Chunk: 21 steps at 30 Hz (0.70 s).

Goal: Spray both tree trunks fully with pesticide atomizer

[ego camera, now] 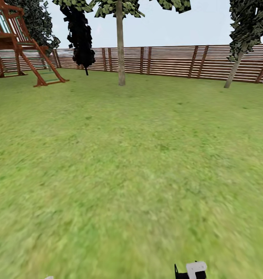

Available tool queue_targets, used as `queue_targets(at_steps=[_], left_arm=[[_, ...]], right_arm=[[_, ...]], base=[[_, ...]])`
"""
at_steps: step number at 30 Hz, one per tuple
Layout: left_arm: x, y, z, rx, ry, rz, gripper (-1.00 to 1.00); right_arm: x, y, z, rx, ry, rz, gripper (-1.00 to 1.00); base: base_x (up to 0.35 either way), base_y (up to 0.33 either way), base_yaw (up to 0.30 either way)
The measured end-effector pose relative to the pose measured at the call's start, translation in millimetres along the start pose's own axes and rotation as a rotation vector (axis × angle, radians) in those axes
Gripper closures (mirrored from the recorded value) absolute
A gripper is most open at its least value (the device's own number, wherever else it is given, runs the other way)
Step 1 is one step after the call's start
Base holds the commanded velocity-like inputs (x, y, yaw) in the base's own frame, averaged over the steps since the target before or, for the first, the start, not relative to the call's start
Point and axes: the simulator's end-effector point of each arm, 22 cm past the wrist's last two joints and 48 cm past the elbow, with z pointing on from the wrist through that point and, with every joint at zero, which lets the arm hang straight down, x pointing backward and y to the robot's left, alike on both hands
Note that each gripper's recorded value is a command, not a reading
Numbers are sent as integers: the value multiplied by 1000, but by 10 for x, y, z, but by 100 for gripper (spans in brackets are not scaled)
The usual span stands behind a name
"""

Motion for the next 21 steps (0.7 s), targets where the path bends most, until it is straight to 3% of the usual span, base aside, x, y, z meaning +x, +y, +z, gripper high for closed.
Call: queue_targets(at_steps=[21], left_arm=[[3,2,-1,0,0,0,100]], right_arm=[[0,2,0,-1,0,0,-100]], base=[[340,0,0]])
